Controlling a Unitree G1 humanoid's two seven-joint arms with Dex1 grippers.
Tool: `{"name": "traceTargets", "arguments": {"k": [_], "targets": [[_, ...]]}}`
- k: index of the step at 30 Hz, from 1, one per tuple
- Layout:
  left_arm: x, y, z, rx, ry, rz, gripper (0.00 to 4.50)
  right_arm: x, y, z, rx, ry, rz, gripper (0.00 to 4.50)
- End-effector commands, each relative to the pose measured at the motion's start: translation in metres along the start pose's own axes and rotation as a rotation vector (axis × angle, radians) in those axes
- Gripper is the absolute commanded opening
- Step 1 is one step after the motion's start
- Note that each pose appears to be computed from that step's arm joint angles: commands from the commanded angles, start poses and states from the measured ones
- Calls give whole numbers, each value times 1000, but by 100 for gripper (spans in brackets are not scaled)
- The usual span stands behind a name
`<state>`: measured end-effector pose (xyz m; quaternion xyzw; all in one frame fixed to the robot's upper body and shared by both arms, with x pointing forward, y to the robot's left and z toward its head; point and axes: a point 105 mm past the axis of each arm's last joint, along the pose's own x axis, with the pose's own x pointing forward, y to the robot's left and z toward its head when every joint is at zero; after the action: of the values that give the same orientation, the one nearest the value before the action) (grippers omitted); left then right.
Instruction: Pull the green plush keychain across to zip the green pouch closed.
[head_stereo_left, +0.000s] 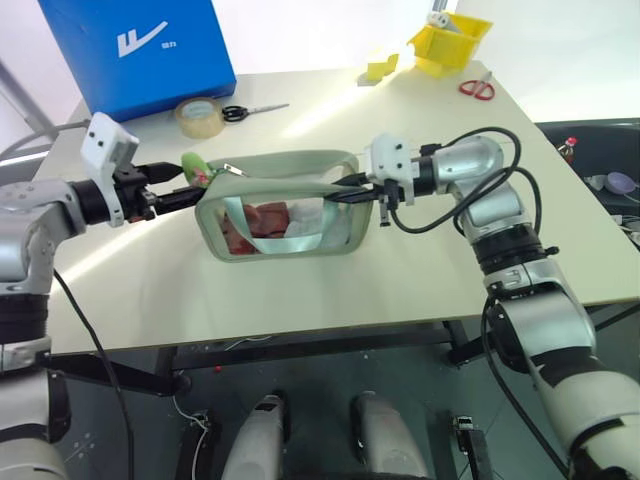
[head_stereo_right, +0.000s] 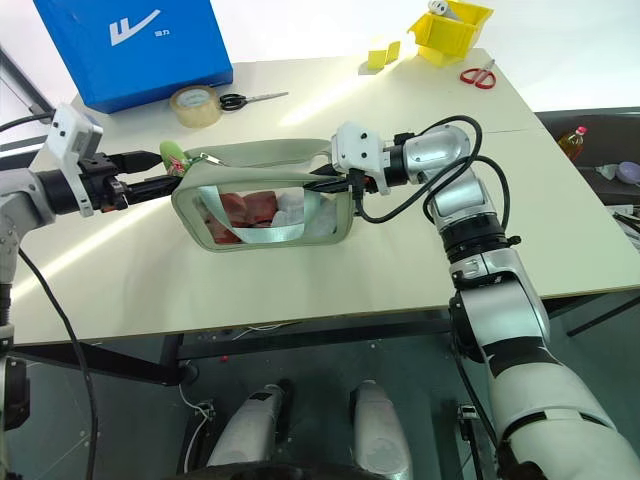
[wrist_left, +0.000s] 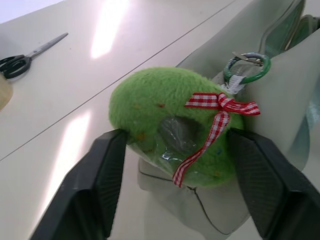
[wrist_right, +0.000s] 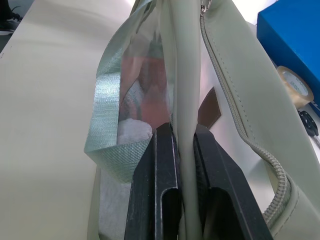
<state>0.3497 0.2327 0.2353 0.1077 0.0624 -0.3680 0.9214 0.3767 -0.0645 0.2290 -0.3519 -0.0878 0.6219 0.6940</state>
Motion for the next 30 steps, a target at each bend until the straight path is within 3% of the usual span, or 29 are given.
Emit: {"name": "traceTargets", "arguments": {"k": [1, 3, 4, 15, 19, 22, 30], "targets": [[-1, -6, 17, 35, -50, -40, 138, -4, -10, 17, -60, -22, -25, 0], [-1, -6, 17, 35, -49, -36, 32, -4, -10, 17, -61, -22, -27, 0], [-2, -5, 17, 36, -50, -35, 3, -4, -10, 17, -61, -22, -27, 0], [-18, 7, 38, 86, -91, 34, 3, -2, -11, 16, -60, -25, -32, 0], [-23, -1, 78, 160, -169, 2, 3, -2, -11, 15, -60, -22, -41, 0], [-13, -14, 94, 220, -189, -58, 3, -1, -10, 14, -60, -22, -40, 0], [38, -41, 64, 370, -62, -168, 3, 2, -12, 17, -66, -29, -43, 0]]}}
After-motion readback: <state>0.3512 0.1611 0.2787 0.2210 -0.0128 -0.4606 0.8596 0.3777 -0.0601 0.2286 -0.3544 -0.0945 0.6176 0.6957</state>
